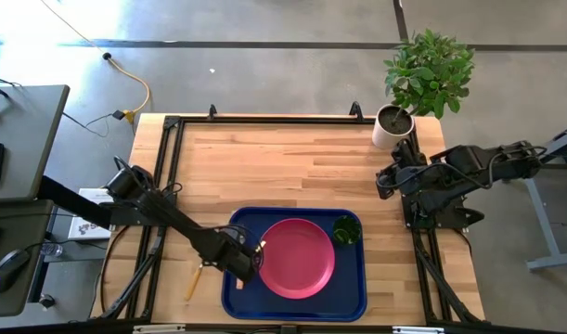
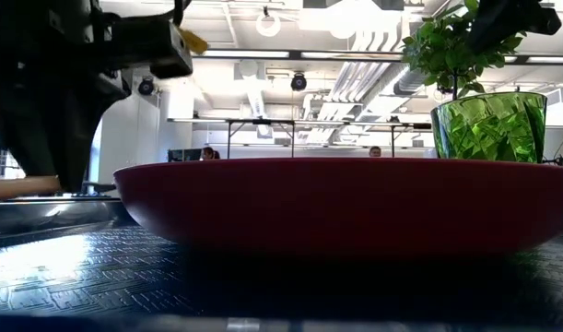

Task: Pick and place plate/cup/fork/spoon on tray
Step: Put the orange fork on the blue tray to the left of the pink plate

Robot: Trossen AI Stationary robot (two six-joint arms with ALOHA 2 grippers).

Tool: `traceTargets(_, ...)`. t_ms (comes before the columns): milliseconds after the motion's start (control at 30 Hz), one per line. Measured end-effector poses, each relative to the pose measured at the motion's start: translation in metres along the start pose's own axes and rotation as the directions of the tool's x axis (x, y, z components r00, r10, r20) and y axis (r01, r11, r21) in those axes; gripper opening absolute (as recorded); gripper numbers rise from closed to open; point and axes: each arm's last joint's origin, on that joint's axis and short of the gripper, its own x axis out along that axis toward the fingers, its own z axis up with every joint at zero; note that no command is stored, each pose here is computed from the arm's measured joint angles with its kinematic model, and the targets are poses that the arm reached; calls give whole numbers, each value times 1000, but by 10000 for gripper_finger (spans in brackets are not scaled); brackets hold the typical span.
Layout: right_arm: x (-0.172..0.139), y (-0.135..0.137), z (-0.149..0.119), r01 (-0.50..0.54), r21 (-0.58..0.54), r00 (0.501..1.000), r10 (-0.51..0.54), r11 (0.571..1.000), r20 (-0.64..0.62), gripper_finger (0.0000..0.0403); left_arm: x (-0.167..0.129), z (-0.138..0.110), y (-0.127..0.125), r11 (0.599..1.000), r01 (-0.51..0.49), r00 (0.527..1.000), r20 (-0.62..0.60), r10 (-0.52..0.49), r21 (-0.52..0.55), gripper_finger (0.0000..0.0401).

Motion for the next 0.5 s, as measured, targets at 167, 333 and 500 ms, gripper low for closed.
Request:
traceTargets(167,0,0,0,-2,0,1000,2,1000,-4,79,11,-3,0,999,-40,999,-13,40,2,37)
traceTargets(333,0,0,0,-4,0,1000,4,1000,-9,79,16,-4,0,998,-58,998,-21,58,3,38)
traceTargets(500,0,0,0,-4,0,1000,4,1000,-10,79,16,-3,1,997,-68,997,-18,69,39,38)
